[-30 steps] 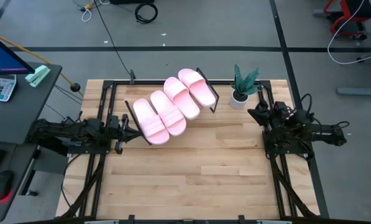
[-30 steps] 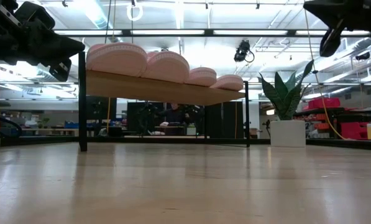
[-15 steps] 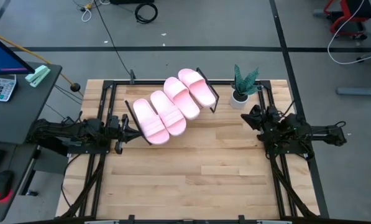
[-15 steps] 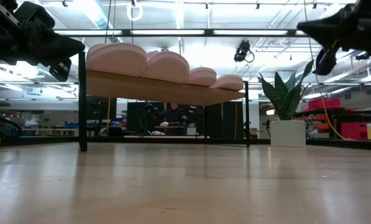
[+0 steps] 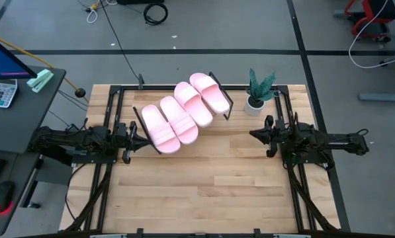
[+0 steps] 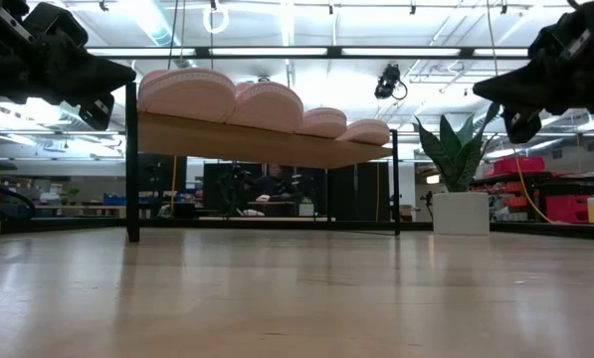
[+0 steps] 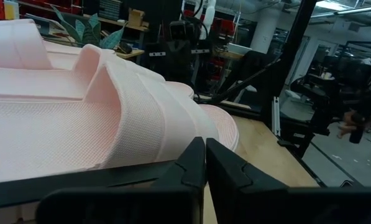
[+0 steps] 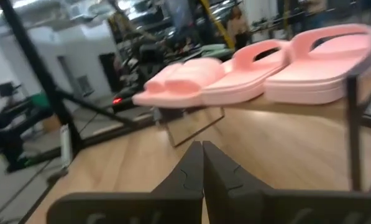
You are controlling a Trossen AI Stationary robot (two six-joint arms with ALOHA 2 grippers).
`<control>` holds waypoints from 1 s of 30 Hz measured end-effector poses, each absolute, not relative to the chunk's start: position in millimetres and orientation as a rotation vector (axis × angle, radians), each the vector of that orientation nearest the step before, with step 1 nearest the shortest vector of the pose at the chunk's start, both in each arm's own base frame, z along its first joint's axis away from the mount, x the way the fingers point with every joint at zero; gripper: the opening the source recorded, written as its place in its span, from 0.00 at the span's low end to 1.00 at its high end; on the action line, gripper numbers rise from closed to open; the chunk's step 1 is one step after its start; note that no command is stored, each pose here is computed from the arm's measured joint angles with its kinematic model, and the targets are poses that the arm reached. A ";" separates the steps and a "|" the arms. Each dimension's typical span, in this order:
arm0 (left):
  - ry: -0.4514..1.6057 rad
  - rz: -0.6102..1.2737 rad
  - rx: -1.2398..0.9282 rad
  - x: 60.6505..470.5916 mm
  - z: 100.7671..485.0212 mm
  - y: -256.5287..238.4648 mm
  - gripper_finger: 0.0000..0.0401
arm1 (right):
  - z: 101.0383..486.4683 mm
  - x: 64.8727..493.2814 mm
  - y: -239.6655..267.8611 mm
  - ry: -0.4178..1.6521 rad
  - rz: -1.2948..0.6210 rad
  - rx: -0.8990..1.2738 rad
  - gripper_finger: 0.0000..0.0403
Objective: Pick and place slides into the shelf
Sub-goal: Return to Home Position
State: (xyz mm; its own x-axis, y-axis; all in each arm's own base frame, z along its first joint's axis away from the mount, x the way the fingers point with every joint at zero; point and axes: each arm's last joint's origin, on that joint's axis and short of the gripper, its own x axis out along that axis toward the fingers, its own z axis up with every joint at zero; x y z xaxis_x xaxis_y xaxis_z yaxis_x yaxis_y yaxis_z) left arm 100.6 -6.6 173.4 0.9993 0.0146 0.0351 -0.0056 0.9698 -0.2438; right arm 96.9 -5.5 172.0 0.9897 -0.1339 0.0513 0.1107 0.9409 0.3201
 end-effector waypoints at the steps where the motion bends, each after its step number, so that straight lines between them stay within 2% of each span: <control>1: -0.037 0.010 -0.245 100.6 173.4 -6.6 0.05 | 171.5 97.0 -4.9 -0.064 -0.106 0.314 0.00; 7: -0.037 0.009 -0.246 100.6 173.4 -6.6 0.07 | 169.3 97.2 -2.3 -0.023 -0.020 0.300 0.00; 12: -0.037 0.008 -0.246 100.6 173.4 -6.7 0.09 | 169.1 97.2 -2.2 -0.022 -0.018 0.293 0.00; 30: -0.037 0.010 -0.246 100.6 173.4 -6.6 0.05 | 169.0 97.2 -2.3 -0.019 -0.019 0.289 0.03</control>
State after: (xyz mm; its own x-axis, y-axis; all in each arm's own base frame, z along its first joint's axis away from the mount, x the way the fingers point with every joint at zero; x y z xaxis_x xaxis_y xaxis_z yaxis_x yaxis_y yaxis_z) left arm 100.6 -6.6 173.4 0.9993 0.0146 0.0351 -0.0056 0.9697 -0.2441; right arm 97.2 -2.3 169.0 0.9996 -0.0217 0.0158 0.0163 0.9585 0.2847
